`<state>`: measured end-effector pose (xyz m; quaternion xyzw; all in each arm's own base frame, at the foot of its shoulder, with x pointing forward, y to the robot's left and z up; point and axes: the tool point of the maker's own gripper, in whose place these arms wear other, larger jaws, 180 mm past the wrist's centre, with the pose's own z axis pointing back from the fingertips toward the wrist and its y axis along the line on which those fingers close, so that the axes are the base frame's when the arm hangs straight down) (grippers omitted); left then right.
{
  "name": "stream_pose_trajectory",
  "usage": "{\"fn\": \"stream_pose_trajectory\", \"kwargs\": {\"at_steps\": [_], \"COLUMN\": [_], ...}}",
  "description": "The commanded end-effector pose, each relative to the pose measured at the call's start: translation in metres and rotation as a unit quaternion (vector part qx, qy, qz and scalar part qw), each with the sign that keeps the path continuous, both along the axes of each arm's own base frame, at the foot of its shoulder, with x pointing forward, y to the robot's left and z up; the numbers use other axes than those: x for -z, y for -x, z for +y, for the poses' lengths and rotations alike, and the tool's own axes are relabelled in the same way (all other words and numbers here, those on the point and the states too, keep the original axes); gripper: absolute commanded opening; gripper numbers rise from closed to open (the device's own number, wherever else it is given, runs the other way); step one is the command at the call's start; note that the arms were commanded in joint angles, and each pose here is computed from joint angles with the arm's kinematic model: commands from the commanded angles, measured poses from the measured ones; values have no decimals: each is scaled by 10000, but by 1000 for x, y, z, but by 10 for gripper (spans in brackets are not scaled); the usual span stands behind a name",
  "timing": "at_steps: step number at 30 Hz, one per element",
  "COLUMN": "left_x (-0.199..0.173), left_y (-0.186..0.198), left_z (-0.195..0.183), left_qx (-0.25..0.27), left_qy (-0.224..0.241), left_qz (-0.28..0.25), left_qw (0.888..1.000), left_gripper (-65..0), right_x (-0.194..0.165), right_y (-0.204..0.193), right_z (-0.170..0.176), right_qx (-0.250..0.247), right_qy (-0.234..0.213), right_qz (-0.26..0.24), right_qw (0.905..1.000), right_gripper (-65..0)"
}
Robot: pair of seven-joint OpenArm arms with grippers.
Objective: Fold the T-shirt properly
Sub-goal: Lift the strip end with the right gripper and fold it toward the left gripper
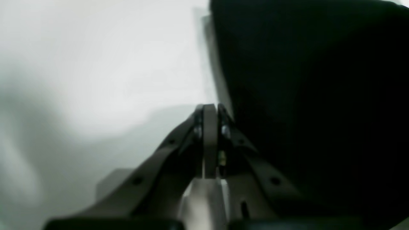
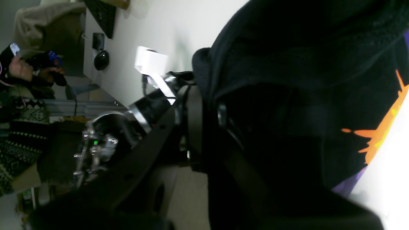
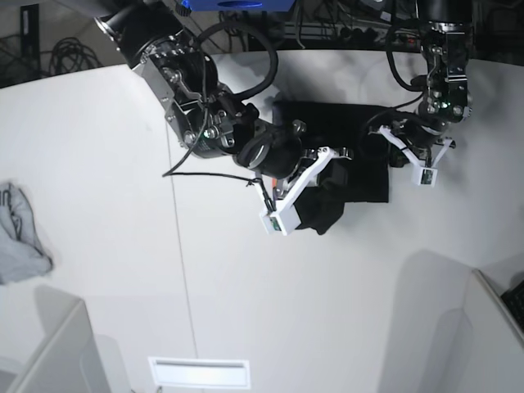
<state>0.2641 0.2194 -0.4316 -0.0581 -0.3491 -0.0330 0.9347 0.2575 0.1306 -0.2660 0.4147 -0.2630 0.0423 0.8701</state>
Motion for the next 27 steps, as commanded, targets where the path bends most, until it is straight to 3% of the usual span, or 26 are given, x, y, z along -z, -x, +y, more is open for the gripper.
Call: {"fn": "stream_pose_trajectory", "kwargs": {"at_steps": [1, 9, 16, 21, 27], "left_x": [9, 9, 10, -1, -27], "left_y": [7, -9, -8, -10, -9], "left_z": [-5, -43, -64, -62, -18], "left_qx": [121, 189, 330, 398, 35], "left_qy": [-46, 360, 504, 430, 107], "left_qz": [293, 175, 180, 30, -292], "left_qw": [9995, 9990, 9980, 9983, 9995], "left_gripper": [-650, -650, -650, -650, -650], "right_x": [-9, 3, 1, 7, 27], "right_y": [-7, -8, -18, -16, -14], "right_z": [3, 2, -4, 5, 15], "right_qx": [31, 55, 150, 99, 72], "right_qy": [-97, 15, 175, 472, 609], "right_qz": [-129, -4, -216, -420, -255], "right_qw": [9999, 10000, 9995, 9980, 9978], "right_gripper": [-650, -650, -650, -650, -650]}}
